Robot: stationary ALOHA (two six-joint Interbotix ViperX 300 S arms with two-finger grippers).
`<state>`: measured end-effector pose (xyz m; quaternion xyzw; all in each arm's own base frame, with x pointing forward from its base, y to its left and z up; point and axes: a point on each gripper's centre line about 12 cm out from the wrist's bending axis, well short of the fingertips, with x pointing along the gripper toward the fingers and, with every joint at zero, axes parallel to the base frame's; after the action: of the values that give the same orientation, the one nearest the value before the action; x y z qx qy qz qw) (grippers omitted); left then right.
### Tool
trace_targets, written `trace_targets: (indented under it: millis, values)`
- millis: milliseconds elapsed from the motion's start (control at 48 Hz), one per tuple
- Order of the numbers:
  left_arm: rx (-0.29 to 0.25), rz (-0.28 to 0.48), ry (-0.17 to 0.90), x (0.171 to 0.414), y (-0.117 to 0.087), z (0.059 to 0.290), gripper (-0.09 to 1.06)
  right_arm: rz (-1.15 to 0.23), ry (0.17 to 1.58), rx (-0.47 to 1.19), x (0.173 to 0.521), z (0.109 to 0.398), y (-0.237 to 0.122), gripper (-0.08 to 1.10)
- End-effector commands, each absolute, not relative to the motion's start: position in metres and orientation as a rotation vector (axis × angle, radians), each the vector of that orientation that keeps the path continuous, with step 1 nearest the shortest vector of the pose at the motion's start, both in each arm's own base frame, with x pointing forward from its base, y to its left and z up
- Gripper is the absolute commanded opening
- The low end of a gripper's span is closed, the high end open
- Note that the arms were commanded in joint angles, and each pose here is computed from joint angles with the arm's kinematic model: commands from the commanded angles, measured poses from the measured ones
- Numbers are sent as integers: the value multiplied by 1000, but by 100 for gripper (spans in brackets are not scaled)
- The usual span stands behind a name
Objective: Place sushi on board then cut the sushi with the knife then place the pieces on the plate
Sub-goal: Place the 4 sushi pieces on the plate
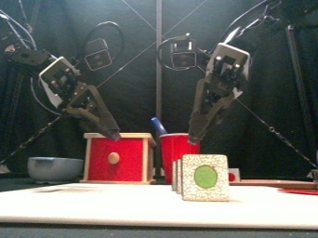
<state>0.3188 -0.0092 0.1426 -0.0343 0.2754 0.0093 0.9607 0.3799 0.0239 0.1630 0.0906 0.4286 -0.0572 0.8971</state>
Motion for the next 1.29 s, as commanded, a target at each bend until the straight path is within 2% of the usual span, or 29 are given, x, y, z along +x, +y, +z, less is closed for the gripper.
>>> trace_targets:
  millis: [21,958,1042,1229,1292]
  values:
    - [-71,19,523,323,-9,153,76,-107,851,195,391,174,28,81]
    - [-72,22,538,321,-8,148,76,-106,924,200,408,137,34,80]
    - [-71,21,540,321,-8,148,76,-107,927,198,411,134,33,75]
    - [-72,22,547,320,-8,147,76,-120,927,220,406,138,32,56]
    - [-71,21,549,320,-8,147,76,-129,919,233,400,145,28,55]
